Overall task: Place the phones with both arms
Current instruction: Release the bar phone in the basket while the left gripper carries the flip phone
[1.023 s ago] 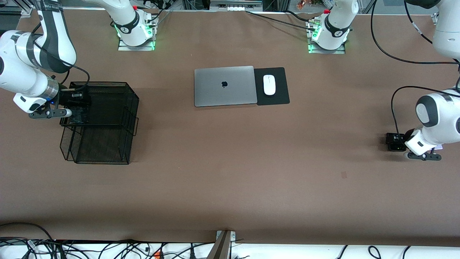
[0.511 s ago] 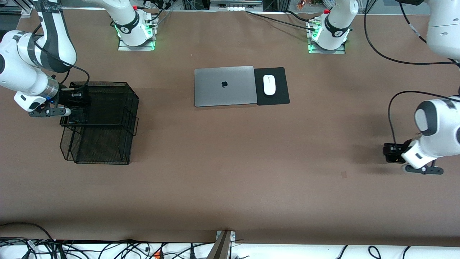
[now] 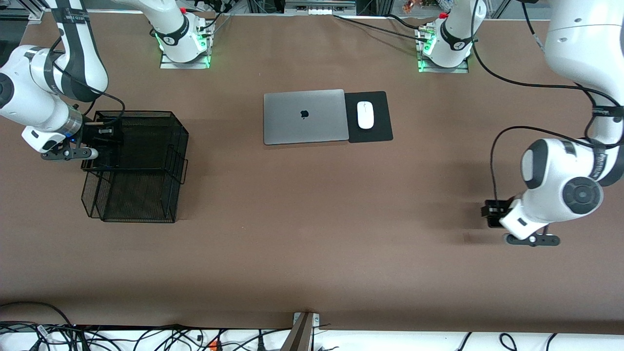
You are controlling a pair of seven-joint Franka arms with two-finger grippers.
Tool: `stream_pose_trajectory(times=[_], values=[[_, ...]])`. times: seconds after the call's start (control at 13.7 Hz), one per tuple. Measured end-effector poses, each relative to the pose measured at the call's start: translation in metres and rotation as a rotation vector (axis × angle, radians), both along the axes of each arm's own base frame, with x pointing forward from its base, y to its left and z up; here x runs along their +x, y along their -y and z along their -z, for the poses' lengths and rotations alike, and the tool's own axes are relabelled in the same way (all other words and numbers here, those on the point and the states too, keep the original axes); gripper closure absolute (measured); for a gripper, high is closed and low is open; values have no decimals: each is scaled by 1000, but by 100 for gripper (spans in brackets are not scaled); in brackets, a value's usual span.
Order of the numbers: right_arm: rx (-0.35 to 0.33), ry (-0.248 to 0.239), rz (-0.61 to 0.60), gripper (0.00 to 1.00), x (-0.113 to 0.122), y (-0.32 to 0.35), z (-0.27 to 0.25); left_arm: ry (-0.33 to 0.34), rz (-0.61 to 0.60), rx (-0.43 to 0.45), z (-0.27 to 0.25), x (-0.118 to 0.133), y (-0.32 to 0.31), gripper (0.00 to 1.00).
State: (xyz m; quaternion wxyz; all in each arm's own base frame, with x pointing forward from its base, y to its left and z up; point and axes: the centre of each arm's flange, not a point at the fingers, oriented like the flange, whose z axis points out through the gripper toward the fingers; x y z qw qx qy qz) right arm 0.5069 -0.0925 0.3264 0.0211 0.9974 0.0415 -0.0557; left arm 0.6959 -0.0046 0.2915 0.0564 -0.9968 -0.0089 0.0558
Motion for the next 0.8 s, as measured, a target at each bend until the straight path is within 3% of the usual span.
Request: stream_pose_trajectory(times=[0.37, 0.51, 0.73, 0.8], values=[[-7, -3, 3, 21, 0, 0, 3, -14, -87, 44, -25, -9, 124, 20], [-13, 18, 2, 17, 3, 1, 2, -5, -114, 55, -25, -18, 164, 20], [-20, 34, 0, 0, 7, 1, 0, -2, -153, 51, -22, -34, 219, 20], [-21, 40, 0, 0, 9, 1, -3, -6, -163, 46, -20, -40, 234, 20]])
